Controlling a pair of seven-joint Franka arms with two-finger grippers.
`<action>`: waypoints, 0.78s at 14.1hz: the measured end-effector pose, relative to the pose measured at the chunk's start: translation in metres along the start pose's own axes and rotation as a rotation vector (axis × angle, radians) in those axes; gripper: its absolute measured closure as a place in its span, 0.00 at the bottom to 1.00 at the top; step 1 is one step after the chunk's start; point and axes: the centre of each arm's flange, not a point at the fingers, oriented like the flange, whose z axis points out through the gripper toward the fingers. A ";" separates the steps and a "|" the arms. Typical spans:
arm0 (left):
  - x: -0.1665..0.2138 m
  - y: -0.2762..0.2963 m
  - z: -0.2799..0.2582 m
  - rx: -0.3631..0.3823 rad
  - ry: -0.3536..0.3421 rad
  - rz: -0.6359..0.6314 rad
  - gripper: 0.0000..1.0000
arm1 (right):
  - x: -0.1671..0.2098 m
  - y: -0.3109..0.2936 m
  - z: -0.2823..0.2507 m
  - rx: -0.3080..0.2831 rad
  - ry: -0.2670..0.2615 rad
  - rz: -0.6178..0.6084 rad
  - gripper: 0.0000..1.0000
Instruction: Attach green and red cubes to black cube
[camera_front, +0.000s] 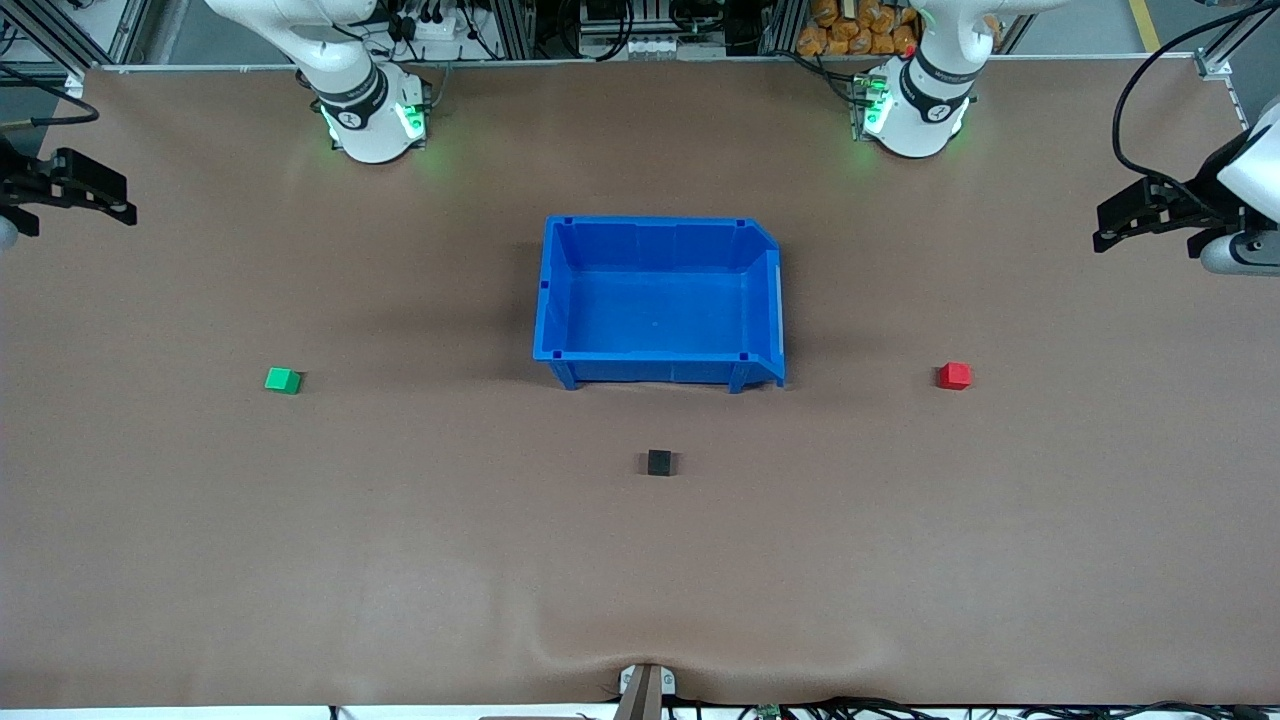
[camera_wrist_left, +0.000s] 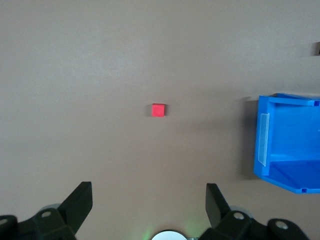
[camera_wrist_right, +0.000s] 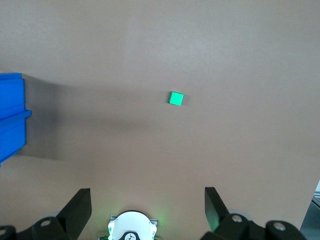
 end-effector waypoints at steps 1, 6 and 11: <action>0.000 0.000 0.000 0.000 0.000 0.000 0.00 | 0.000 0.000 0.000 0.001 0.002 0.000 0.00; 0.001 0.001 0.001 0.000 -0.002 0.002 0.00 | 0.000 0.003 0.000 0.008 0.004 0.006 0.00; 0.014 0.005 0.027 -0.003 -0.049 -0.084 0.00 | 0.000 0.005 0.000 0.008 0.005 0.009 0.00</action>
